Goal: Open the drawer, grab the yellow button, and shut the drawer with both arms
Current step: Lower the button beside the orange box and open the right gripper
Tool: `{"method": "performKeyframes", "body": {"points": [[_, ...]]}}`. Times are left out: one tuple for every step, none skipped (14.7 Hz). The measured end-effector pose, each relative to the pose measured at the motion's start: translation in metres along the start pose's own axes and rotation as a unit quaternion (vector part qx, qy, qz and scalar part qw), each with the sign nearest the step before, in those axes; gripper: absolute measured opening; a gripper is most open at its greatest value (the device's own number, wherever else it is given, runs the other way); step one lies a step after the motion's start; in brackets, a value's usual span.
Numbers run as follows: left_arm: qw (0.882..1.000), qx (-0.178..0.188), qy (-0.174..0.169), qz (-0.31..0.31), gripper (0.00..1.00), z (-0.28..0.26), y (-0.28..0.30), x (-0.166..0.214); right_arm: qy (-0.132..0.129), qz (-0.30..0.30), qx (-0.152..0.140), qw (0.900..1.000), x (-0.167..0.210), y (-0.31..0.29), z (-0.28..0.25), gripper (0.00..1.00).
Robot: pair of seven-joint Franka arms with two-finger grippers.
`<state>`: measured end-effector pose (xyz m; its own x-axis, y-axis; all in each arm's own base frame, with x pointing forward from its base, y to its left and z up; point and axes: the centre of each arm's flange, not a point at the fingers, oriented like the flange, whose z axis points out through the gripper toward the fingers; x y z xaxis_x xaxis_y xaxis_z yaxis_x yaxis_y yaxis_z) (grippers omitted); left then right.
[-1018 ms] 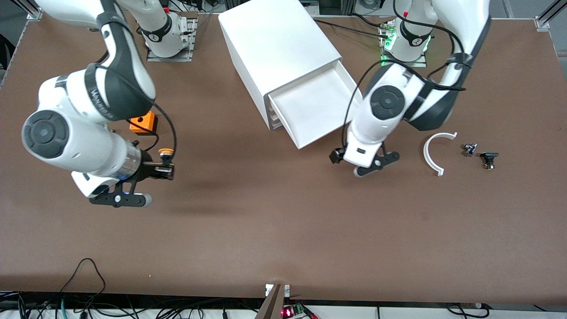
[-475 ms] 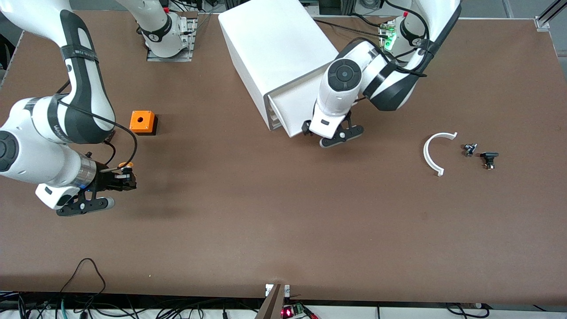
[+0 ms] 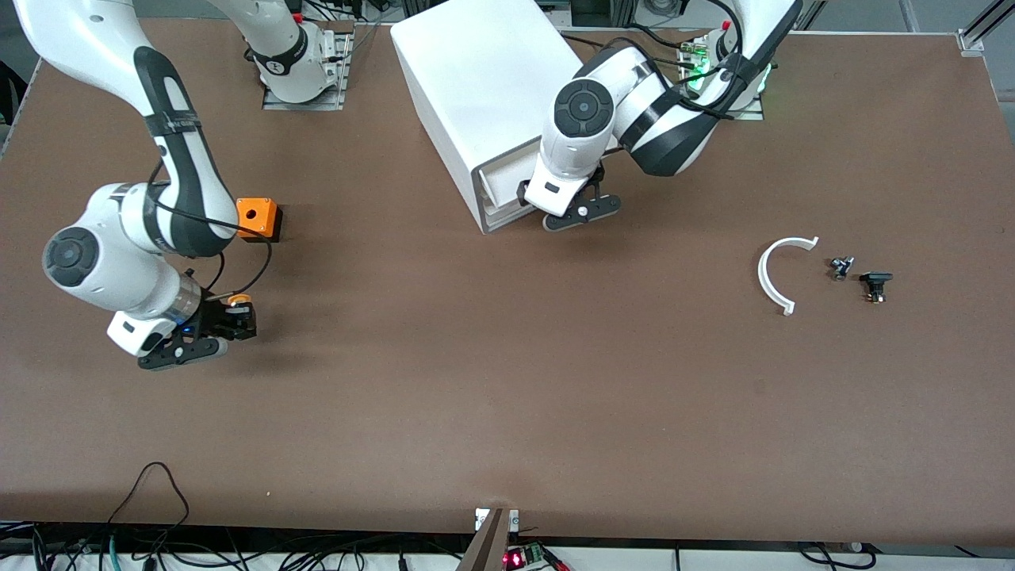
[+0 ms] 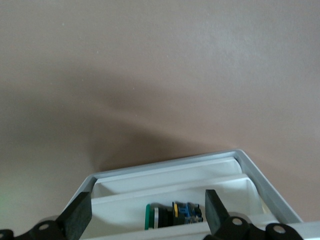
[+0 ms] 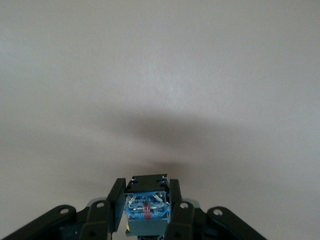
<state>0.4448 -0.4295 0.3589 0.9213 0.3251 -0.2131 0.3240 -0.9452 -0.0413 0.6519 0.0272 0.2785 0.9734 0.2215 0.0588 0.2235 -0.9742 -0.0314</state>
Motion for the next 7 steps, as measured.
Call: {"method": "performKeyframes", "body": {"points": [[1.000,0.002,-0.001,0.000,1.00,0.001,0.001,-0.003,-0.001,0.001,-0.001,1.000,-0.007,0.000,0.012,0.40],[1.000,0.003,-0.003,0.002,1.00,0.003,0.002,-0.007,-0.003,0.001,-0.002,1.000,-0.012,0.000,0.022,0.40],[1.000,0.006,-0.005,0.004,1.00,0.005,0.002,-0.012,-0.003,0.002,-0.002,1.000,-0.016,0.000,0.031,0.40],[1.000,0.006,-0.011,0.003,1.00,0.007,0.003,-0.016,-0.001,0.002,-0.004,1.000,-0.018,0.000,0.038,0.40],[1.000,0.005,-0.020,0.002,1.00,0.009,0.004,-0.019,0.001,0.002,-0.005,1.000,-0.021,0.000,0.044,0.40],[1.000,0.004,-0.026,0.000,1.00,0.010,0.004,-0.022,0.001,0.003,-0.006,1.000,-0.023,0.000,0.051,0.40],[1.000,0.003,-0.029,-0.001,1.00,0.010,0.004,-0.023,-0.001,0.003,-0.006,1.000,-0.024,0.000,0.056,0.40]]}}
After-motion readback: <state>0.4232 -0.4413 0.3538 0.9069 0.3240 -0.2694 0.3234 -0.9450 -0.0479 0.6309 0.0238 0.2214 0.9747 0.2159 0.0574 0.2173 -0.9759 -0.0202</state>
